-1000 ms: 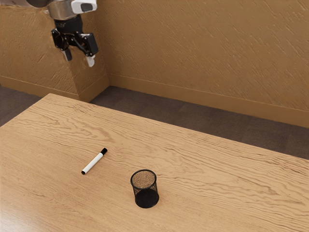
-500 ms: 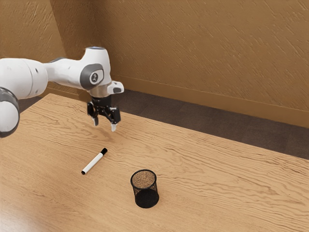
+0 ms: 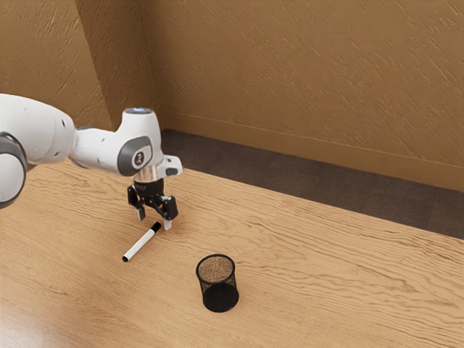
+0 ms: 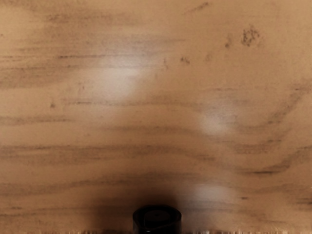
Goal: Put the marker into the pen holder.
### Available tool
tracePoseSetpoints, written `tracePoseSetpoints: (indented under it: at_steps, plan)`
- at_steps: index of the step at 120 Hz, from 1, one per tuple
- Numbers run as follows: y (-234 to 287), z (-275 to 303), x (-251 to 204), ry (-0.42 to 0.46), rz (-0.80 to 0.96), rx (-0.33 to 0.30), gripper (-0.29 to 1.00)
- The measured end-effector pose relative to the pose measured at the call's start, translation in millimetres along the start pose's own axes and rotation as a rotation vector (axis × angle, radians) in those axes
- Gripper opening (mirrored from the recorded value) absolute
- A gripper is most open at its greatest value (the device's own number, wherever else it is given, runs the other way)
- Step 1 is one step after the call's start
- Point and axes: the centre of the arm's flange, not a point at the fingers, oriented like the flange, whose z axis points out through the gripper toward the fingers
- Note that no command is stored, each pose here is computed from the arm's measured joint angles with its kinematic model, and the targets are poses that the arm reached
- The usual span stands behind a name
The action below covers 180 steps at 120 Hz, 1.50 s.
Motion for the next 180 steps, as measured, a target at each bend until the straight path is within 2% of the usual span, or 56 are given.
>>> tracePoseSetpoints:
  at_steps: [31, 93, 121, 137, 151, 167, 180]
  plan:
    - [3.8, 4.3, -8.3, 0.005, 0.024, -0.002, 0.66]
    - [5.7, 8.6, -15.7, 0.015, 0.038, -0.013, 0.08]
    - [8.1, -0.9, -14.5, 0.035, 0.043, 0.000, -0.04]
    - [18.0, -42.2, -14.6, 0.094, 0.057, 0.029, -0.07]
    - [47.0, -105.3, -18.4, 0.189, 0.101, 0.067, -0.08]
    - [135.7, -191.9, -33.9, 0.340, 0.246, 0.118, -0.08]
    - [220.0, -229.8, -63.7, 0.445, 0.401, 0.159, -0.08]
